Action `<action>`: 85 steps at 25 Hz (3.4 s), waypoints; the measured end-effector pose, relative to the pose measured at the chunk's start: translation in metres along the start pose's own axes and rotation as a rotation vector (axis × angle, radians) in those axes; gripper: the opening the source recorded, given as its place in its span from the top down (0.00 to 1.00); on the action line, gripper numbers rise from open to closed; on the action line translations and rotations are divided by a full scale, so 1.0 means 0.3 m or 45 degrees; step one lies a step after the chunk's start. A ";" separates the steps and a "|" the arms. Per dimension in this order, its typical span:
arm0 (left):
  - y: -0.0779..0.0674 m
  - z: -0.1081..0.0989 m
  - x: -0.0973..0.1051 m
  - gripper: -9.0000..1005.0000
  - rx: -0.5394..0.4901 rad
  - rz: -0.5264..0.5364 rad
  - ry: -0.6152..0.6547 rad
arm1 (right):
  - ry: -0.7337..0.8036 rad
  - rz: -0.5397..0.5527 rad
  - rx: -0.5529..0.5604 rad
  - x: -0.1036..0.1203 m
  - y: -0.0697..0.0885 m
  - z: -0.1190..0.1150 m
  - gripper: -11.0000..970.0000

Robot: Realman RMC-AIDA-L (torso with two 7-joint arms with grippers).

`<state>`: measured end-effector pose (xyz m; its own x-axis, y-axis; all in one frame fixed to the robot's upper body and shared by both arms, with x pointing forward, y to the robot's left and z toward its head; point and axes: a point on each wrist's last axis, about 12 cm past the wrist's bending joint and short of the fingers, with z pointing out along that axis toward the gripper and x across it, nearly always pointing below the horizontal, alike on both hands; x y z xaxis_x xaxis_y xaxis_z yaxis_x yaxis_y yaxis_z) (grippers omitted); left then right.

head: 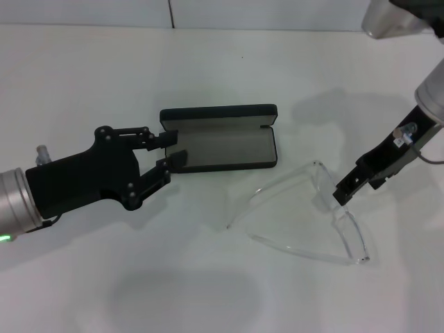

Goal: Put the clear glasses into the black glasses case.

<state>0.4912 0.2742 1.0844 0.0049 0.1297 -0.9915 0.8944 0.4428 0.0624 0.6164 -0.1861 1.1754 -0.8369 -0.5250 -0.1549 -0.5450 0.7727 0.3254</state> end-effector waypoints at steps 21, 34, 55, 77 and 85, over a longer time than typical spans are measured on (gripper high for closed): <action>0.008 0.020 0.004 0.71 0.005 0.019 0.027 | 0.027 -0.030 0.002 -0.009 0.006 0.062 0.24; 0.005 0.015 0.011 0.71 0.000 0.029 0.034 | 0.068 -0.141 0.027 -0.021 0.040 0.067 0.60; 0.019 0.015 0.000 0.71 -0.021 0.044 0.027 | -0.042 -0.131 0.108 0.019 -0.009 -0.035 0.95; 0.062 0.243 -0.222 0.85 0.158 0.197 -0.345 | -1.044 -0.314 -0.631 0.294 -0.161 0.043 0.95; 0.044 0.298 -0.261 0.86 0.225 0.236 -0.410 | -1.034 -0.318 -0.676 0.302 -0.147 0.074 0.95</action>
<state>0.5424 0.1905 1.1527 0.2874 -0.1036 -0.9522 0.9283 0.2751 0.2503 0.5636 -0.2598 1.1262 -0.5908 -0.0944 -0.8013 -0.7823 0.3101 0.5402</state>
